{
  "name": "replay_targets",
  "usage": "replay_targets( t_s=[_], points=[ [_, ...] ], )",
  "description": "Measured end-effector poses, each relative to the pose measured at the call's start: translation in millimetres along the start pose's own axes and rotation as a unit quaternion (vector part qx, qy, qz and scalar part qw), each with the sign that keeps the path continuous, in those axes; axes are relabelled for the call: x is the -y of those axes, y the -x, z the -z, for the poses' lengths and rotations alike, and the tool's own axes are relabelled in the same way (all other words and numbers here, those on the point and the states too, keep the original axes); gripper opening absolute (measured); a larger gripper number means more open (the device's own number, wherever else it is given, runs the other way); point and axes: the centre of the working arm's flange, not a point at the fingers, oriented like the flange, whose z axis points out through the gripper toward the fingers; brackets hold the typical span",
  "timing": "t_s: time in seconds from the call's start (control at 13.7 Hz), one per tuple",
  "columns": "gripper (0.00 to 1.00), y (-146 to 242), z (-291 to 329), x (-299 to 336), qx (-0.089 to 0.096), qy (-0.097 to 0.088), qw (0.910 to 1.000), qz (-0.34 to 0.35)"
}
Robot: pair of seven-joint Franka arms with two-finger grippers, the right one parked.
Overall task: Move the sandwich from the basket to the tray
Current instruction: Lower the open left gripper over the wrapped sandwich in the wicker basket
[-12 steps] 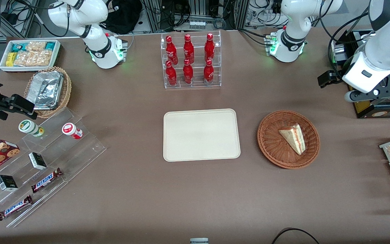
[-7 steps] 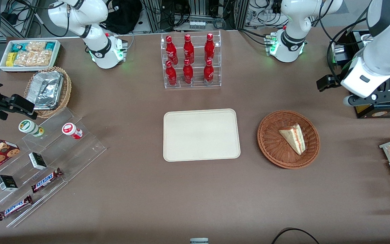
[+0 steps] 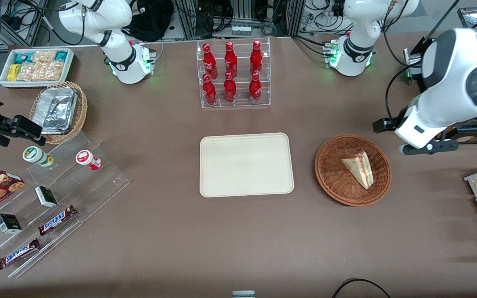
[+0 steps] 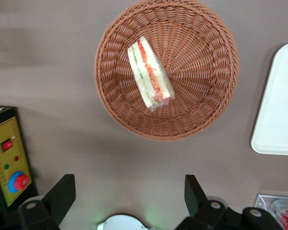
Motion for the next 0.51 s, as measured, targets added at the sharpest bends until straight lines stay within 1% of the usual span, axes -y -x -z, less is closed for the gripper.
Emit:
replay_targets(
  t_s=[0.07, 0.22, 0.37, 0.51],
  points=[
    [1.00, -2, -15, -2, -0.004, 0.001, 1.0000, -0.001],
    [1.00, -6, -46, -6, -0.019, 0.005, 0.9998, -0.004],
    [1.00, -9, -78, -9, -0.040, 0.011, 0.9991, -0.004],
    [1.00, -9, -105, -11, -0.061, 0.020, 0.9978, 0.019]
  ],
)
